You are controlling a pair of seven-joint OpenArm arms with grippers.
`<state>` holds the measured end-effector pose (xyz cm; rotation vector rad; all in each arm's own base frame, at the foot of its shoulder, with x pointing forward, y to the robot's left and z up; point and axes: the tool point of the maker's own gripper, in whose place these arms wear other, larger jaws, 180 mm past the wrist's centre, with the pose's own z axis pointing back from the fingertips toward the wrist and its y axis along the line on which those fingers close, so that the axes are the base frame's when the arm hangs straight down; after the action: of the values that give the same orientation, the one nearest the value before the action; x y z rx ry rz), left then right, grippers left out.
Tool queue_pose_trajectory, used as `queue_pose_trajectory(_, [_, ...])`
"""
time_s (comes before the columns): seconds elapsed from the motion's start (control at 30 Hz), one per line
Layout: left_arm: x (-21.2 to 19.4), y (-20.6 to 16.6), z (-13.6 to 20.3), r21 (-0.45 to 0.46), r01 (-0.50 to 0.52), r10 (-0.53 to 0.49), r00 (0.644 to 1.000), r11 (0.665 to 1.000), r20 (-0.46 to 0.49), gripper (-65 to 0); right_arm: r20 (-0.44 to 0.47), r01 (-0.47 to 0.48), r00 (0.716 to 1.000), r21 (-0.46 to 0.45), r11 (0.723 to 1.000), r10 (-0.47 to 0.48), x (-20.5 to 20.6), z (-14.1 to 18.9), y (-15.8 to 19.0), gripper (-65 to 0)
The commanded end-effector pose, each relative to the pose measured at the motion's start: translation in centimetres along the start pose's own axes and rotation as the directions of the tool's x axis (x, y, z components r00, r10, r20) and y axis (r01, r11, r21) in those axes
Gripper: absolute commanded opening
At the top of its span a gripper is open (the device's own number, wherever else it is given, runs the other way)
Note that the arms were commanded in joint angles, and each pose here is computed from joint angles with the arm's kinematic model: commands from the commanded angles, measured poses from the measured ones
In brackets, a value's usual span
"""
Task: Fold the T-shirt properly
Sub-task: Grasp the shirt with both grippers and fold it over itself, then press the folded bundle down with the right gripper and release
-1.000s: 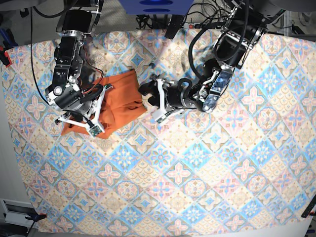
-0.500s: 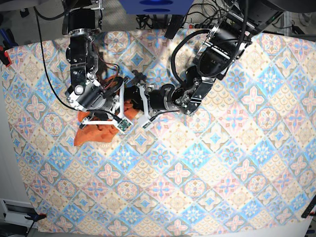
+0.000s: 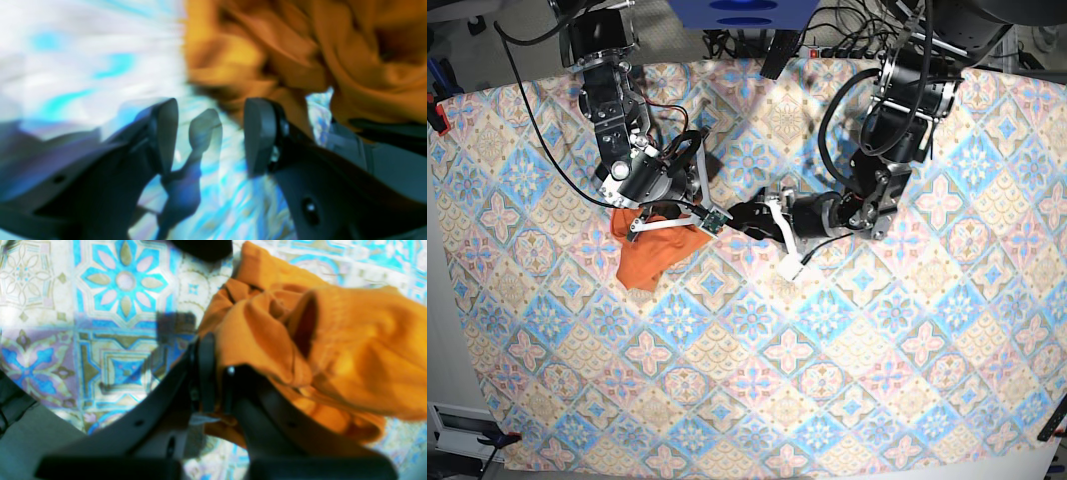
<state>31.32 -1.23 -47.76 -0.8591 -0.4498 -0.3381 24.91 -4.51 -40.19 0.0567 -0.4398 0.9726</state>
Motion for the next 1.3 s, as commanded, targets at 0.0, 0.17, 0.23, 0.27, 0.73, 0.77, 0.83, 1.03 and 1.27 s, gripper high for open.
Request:
queue_pose_trajectory(0.0, [-0.9, 2.5, 1.4, 0.092, -0.011, 0.017, 0.998, 0.996, -0.062, -33.7, 0.022, -0.002, 1.000, -0.002, 1.000, 0.002, 0.6, -0.1, -0.4, -62.8])
queue_pose_trajectory(0.17, [-0.3, 6.2, 5.4, 0.156, -0.094, 0.093, 0.996, 0.983, 0.014, -33.7, 0.033, 0.019, 0.999, 0.066, 0.998, -0.021, 0.2, -2.1, 1.1, -62.7])
queue_pose_trajectory(0.23, [-0.4, 6.9, 6.2, 0.170, -0.097, 0.096, 0.995, 0.981, 0.017, -33.7, 0.023, 0.031, 0.999, 0.093, 0.995, -0.033, -0.3, -2.9, 1.7, -62.5])
queue_pose_trajectory(0.27, [-0.4, 7.2, 6.6, 0.177, -0.099, 0.098, 0.995, 0.979, 0.019, -33.7, 0.017, 0.038, 0.999, 0.107, 0.994, -0.040, -0.3, -3.3, 2.0, -62.4])
queue_pose_trajectory(0.73, [-0.1, 9.9, 10.0, 0.248, -0.097, 0.092, 0.995, 0.964, 0.034, -33.7, 0.075, -0.145, 0.988, 0.103, 0.984, 0.137, 5.0, -2.3, 3.6, -35.9])
queue_pose_trajectory(0.77, [-0.2, 9.9, 10.0, 0.249, -0.096, 0.091, 0.995, 0.964, 0.032, -33.7, 0.078, -0.145, 0.988, 0.099, 0.985, 0.137, 5.1, -2.3, 3.4, -33.9])
queue_pose_trajectory(0.83, [-0.3, 9.9, 10.0, 0.250, -0.096, 0.092, 0.995, 0.964, 0.030, -33.7, 0.088, -0.129, 0.989, 0.079, 0.989, 0.122, 5.3, -1.9, 2.6, -31.7])
queue_pose_trajectory(1.03, [-0.5, 10.0, 10.0, 0.252, -0.095, 0.092, 0.995, 0.963, 0.025, -33.7, 0.185, -0.146, 0.971, -0.033, 0.989, 0.150, 7.9, 1.9, 0.8, -31.8])
queue_pose_trajectory(1.27, [-0.7, 9.9, 9.9, 0.252, -0.090, 0.089, 0.996, 0.963, 0.017, -33.7, 0.187, -0.148, 0.969, -0.089, 0.985, 0.162, 9.1, 3.5, -0.6, -40.2])
